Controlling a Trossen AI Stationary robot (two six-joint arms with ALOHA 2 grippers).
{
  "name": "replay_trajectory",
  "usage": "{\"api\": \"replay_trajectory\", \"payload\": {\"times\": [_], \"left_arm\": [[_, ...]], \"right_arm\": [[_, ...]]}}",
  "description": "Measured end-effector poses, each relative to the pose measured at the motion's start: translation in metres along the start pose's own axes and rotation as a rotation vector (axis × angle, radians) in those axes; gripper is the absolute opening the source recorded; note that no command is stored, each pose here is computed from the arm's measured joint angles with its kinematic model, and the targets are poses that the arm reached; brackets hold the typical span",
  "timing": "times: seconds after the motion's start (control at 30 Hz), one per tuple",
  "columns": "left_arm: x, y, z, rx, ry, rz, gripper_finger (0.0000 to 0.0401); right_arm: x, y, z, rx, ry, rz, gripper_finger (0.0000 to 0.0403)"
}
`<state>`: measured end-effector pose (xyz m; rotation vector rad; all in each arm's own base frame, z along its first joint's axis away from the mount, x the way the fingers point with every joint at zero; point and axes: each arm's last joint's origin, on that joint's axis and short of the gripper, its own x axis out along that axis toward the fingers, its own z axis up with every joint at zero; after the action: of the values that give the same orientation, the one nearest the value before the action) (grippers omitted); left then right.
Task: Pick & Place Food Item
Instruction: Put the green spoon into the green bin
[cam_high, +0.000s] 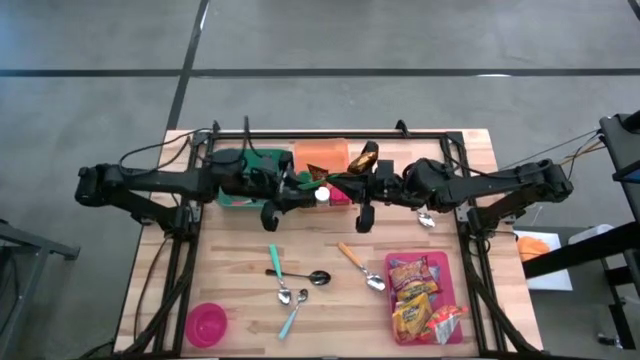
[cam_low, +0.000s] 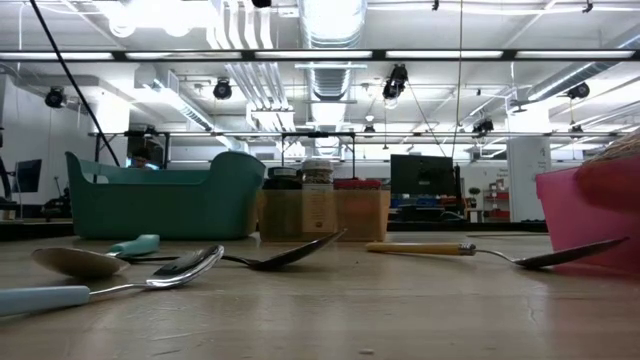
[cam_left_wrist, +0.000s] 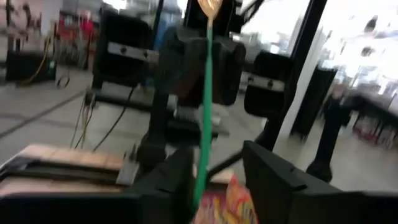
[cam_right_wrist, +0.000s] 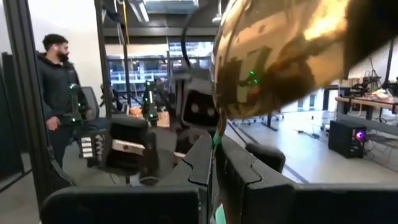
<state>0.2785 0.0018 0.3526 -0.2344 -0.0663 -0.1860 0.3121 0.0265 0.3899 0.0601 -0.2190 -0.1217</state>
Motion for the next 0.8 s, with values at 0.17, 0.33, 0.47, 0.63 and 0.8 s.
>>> {"api": "replay_trajectory", "payload": {"times": [0.17, 0.33, 0.47, 0.63, 0.8], "left_arm": [[0.001, -0.005, 0.019, 0.041, 0.132, 0.026, 0.0188], [-0.002, -0.009, 0.032, 0.053, 0.208, 0.038, 0.0212], [-0.004, -0.01, 0.034, 0.039, 0.256, 0.048, 0.0213], [-0.004, -0.009, 0.031, 0.029, 0.278, 0.053, 0.0204], [-0.002, -0.008, 0.029, 0.026, 0.291, 0.056, 0.018]], "right_arm": [[0.0, 0.0, -0.004, 0.016, 0.043, -0.002, 0.0008], [0.0, 0.0, -0.009, 0.012, 0.092, -0.004, 0.0008], [0.0, 0.0, -0.01, 0.013, 0.099, 0.026, 0.0008], [0.001, 0.001, -0.011, 0.048, 0.112, 0.067, 0.0008], [0.001, 0.001, -0.016, 0.053, 0.142, 0.068, 0.0008]]}}
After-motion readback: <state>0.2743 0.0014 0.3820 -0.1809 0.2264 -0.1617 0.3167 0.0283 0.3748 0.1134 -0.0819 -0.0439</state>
